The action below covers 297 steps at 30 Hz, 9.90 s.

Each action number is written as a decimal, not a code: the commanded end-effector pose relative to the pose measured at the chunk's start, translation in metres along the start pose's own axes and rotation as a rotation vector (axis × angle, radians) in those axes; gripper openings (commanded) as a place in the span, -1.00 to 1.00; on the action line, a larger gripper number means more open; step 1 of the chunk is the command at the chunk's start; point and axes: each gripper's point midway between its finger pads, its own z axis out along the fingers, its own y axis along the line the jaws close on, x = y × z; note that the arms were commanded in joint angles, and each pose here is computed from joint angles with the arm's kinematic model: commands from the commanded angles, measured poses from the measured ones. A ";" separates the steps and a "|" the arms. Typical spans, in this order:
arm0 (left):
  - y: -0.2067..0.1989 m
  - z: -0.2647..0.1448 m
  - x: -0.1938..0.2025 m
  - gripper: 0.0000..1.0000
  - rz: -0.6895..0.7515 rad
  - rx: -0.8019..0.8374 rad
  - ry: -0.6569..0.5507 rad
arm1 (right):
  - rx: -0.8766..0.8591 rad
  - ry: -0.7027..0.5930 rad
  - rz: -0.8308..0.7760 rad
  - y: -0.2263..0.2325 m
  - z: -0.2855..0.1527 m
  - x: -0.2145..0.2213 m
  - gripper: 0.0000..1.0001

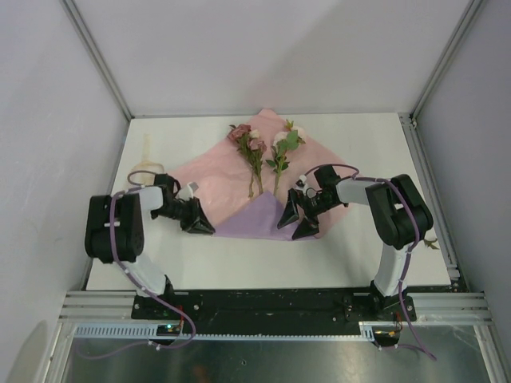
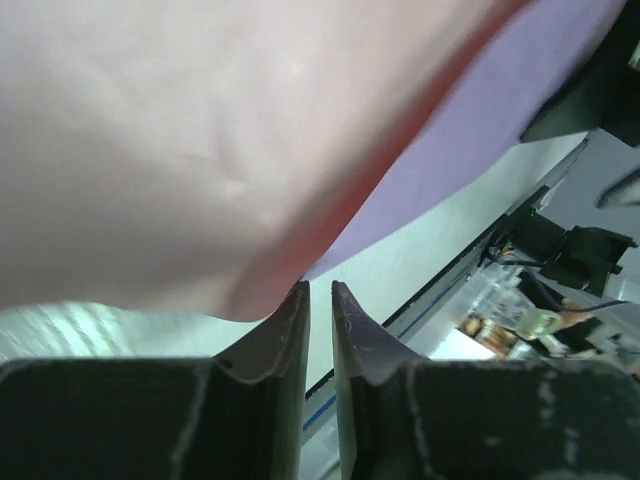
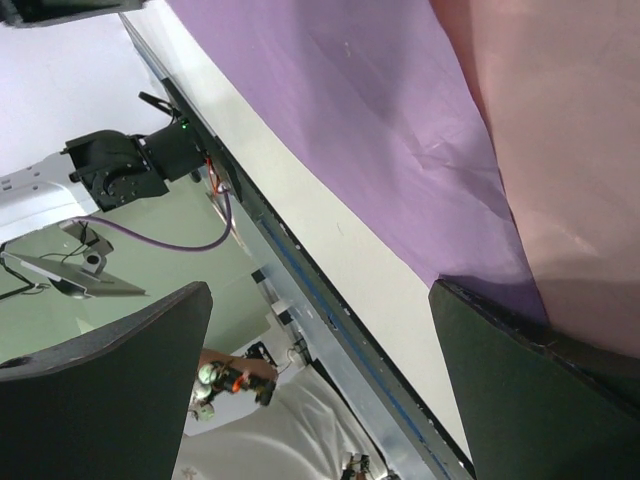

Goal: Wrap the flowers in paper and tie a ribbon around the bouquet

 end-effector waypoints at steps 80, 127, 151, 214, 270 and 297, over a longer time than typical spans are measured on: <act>-0.153 0.069 -0.186 -0.30 0.468 0.079 -0.370 | 0.171 -0.538 -0.324 0.035 -0.016 -0.222 -0.19; -0.071 0.022 0.134 0.71 2.127 -0.165 0.004 | 0.029 0.086 -0.357 0.021 -0.001 0.019 -0.13; -0.094 0.050 0.124 0.20 2.376 -0.312 -0.380 | 0.206 0.199 -0.272 -0.037 0.033 0.029 -0.38; -0.160 -0.089 -0.052 0.81 1.046 -0.094 -0.435 | 0.184 -0.062 -0.582 0.008 -0.003 -0.051 -1.00; -0.112 0.160 0.017 -0.99 0.454 -0.101 -0.008 | 0.081 0.005 -0.445 0.047 -0.006 0.012 -0.19; -0.104 0.160 0.018 -0.99 0.477 -0.119 0.000 | 0.025 -0.050 -0.263 0.030 0.016 -0.007 -0.44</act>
